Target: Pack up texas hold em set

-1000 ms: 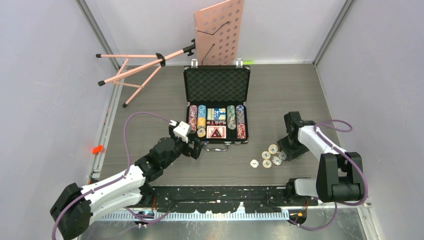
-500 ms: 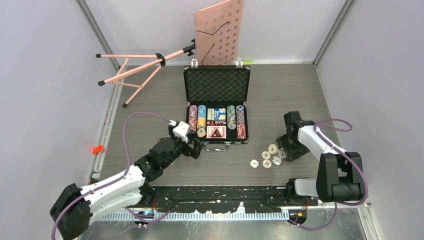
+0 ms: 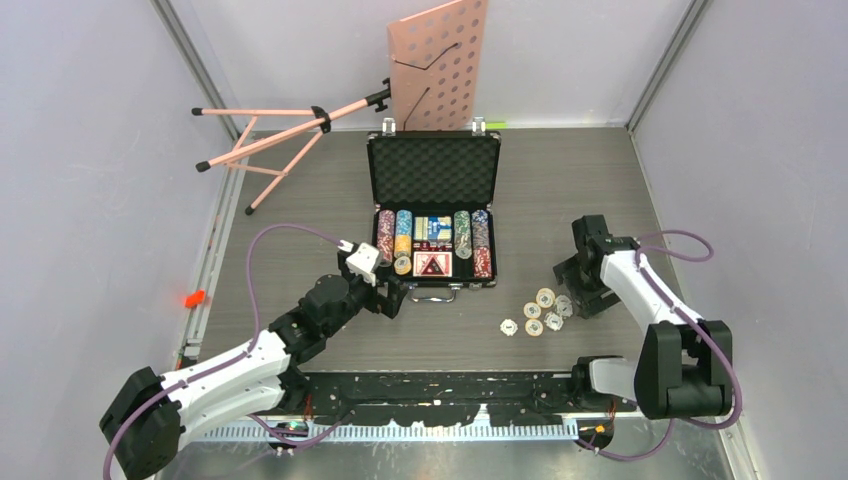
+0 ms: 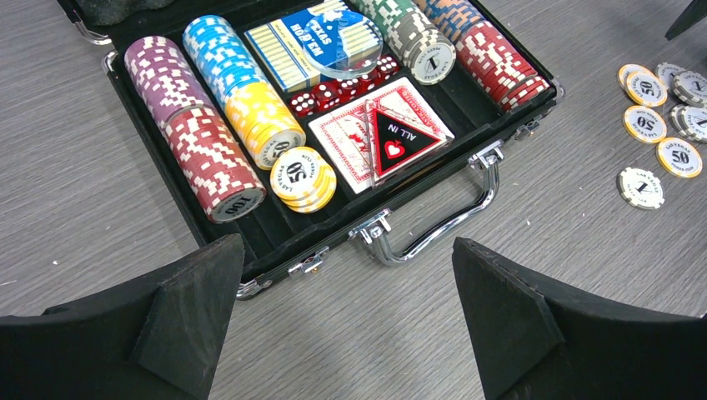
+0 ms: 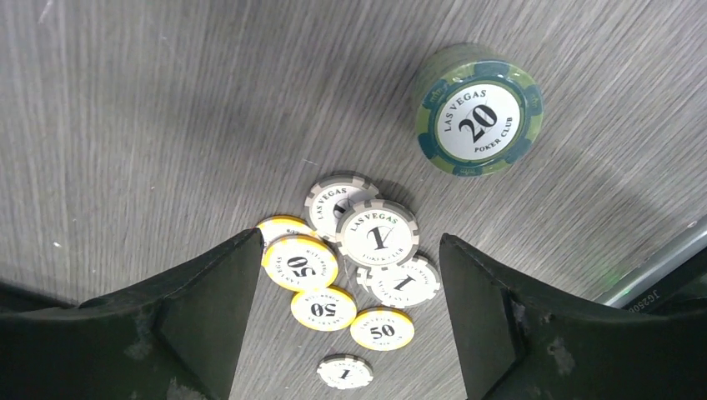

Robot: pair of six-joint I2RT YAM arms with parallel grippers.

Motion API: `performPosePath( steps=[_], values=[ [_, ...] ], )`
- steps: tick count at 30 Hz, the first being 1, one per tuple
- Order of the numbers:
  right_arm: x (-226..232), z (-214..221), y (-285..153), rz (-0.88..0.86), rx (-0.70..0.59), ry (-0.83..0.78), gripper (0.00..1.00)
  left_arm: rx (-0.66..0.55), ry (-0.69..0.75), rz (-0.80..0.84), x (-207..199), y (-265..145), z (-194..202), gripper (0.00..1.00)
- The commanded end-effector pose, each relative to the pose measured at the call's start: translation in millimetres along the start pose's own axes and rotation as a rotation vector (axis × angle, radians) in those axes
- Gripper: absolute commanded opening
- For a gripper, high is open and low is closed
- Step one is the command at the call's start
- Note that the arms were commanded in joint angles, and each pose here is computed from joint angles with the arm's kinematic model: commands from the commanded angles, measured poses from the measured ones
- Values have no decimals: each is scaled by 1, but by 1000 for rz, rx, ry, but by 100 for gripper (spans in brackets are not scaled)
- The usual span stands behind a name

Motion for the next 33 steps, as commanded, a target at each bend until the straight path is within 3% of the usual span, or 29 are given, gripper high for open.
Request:
performPosePath(
  steps=[1, 5, 23, 32, 33],
  values=[
    [3, -9, -15, -27, -45, 26, 92, -62, -1, 31, -8, 1, -18, 100],
    [4, -2, -6, -25, -7, 42, 99, -59, -1, 32, -8, 2, -18, 100],
    [0, 14, 27, 50, 53, 60, 96, -57, -1, 33, -8, 2, -17, 100],
    [-2, 10, 31, 90, 31, 48, 65, -58, -1, 34, -8, 3, -17, 100],
    [-3, 10, 31, 95, 30, 49, 58, -58, -1, 34, -8, 3, -17, 100]
  ],
)
Point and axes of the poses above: each gripper's point midway between its finger pads, its own y axis out along the fingers, its own x axis along the line the jaws close on, z = x × y, the point moved 5 cm from there along -y, back along the fingers, and after that the axes turned 10 degrees about -y, right-handed, at the moved point
